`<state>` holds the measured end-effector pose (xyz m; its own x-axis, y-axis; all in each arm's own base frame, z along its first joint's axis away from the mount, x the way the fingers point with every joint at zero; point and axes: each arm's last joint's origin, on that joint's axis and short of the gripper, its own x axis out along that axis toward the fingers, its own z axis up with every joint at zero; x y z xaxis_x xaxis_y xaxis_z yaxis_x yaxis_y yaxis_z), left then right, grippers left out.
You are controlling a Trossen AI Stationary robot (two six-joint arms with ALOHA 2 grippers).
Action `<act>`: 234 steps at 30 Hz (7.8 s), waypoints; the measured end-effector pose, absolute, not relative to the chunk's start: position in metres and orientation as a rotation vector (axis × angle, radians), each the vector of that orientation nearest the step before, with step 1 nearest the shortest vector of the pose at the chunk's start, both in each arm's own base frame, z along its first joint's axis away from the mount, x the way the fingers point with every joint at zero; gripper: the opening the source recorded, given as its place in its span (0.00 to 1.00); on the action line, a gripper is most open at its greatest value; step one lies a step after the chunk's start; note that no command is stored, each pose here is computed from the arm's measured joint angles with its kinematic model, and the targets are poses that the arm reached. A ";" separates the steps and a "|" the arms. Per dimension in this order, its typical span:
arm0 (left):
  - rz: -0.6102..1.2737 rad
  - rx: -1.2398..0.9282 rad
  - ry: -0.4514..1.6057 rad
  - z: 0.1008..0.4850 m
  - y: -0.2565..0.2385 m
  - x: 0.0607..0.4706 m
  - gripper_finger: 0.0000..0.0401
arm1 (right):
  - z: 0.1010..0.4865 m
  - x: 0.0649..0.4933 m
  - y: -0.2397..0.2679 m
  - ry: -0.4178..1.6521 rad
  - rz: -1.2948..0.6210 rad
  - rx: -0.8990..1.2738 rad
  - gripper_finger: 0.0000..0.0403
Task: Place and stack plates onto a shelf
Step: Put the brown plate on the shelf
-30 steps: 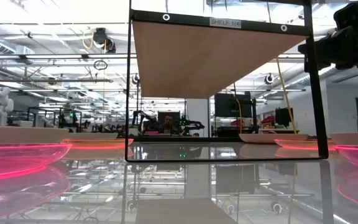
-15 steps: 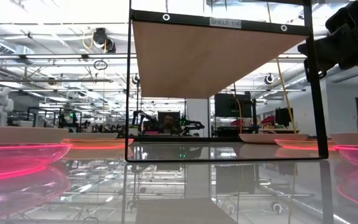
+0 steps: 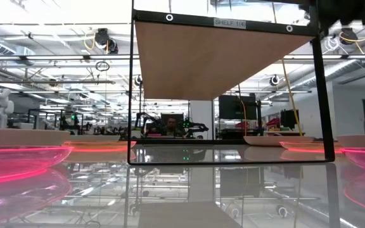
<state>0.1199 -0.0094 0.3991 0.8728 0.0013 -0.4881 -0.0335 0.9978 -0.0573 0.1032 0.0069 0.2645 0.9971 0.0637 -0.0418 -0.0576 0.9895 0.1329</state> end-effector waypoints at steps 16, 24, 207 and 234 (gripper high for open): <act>0.027 -0.090 0.521 0.398 -0.010 0.123 0.01 | 0.352 0.137 0.003 0.295 -0.155 0.054 0.00; 0.006 -0.082 0.562 0.394 -0.014 0.132 0.01 | 0.336 0.149 0.004 0.459 -0.190 0.140 0.00; 0.375 -0.280 1.139 0.291 0.009 0.153 0.02 | 0.263 0.158 0.003 0.724 -0.296 0.102 0.00; 0.389 -0.044 0.857 0.390 0.027 0.206 0.02 | 0.264 0.159 0.003 0.717 -0.293 0.097 0.00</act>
<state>0.2059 0.0275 0.3898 0.5887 0.3163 -0.7439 -0.3513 0.9289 0.1171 0.1585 0.0027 0.2639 0.7151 -0.2309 -0.6597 0.2972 0.9547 -0.0120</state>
